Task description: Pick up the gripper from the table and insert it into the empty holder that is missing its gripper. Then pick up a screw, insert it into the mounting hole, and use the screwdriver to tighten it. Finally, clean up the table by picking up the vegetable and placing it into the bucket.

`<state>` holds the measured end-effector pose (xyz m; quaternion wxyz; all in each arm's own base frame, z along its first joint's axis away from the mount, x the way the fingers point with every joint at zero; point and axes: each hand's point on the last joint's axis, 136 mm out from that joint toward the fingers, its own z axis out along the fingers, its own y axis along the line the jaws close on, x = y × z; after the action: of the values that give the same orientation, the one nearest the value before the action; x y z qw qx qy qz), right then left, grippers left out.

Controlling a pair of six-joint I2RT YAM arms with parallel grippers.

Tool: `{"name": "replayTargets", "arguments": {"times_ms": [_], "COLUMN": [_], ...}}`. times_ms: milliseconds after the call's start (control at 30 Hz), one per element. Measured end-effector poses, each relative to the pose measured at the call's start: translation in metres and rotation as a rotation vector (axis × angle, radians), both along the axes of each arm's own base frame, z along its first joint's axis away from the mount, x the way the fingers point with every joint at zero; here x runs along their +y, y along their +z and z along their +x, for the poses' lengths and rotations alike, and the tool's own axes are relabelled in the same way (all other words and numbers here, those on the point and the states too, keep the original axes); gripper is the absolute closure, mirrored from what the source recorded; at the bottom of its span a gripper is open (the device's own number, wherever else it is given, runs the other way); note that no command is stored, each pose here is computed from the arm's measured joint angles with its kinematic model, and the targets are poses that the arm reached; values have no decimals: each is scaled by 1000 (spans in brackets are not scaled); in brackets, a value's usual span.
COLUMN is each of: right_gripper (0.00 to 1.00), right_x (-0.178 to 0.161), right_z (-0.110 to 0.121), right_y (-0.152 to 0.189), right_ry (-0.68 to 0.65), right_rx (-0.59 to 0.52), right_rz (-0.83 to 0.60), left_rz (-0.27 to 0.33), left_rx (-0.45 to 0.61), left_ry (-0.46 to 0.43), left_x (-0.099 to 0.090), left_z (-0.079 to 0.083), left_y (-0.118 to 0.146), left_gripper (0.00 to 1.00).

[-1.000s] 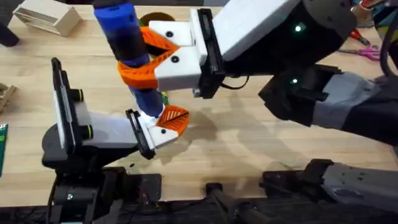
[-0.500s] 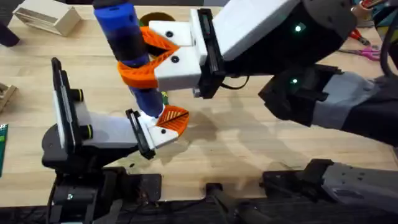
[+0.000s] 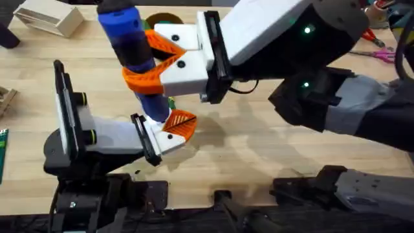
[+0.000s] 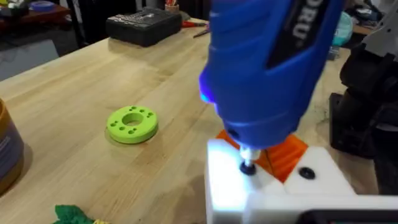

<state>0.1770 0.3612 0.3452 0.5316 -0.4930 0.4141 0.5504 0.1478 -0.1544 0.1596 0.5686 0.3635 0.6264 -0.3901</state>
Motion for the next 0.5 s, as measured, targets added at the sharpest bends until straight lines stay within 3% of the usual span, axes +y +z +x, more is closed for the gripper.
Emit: {"name": "replayTargets", "arguments": {"times_ms": [233,500], "right_gripper": [972,972], "right_x": [-4,-3], "right_z": [-10,-14], "right_y": [12,7], "right_ry": [35,62], "right_rx": [-74,-68], "right_rz": [48,30], "left_rz": [0,0], "left_rx": [-1,0], "left_ry": [0,0], "left_x": [0,0], "left_z": [0,0], "left_y": [0,0], "left_gripper": [992,992]}}
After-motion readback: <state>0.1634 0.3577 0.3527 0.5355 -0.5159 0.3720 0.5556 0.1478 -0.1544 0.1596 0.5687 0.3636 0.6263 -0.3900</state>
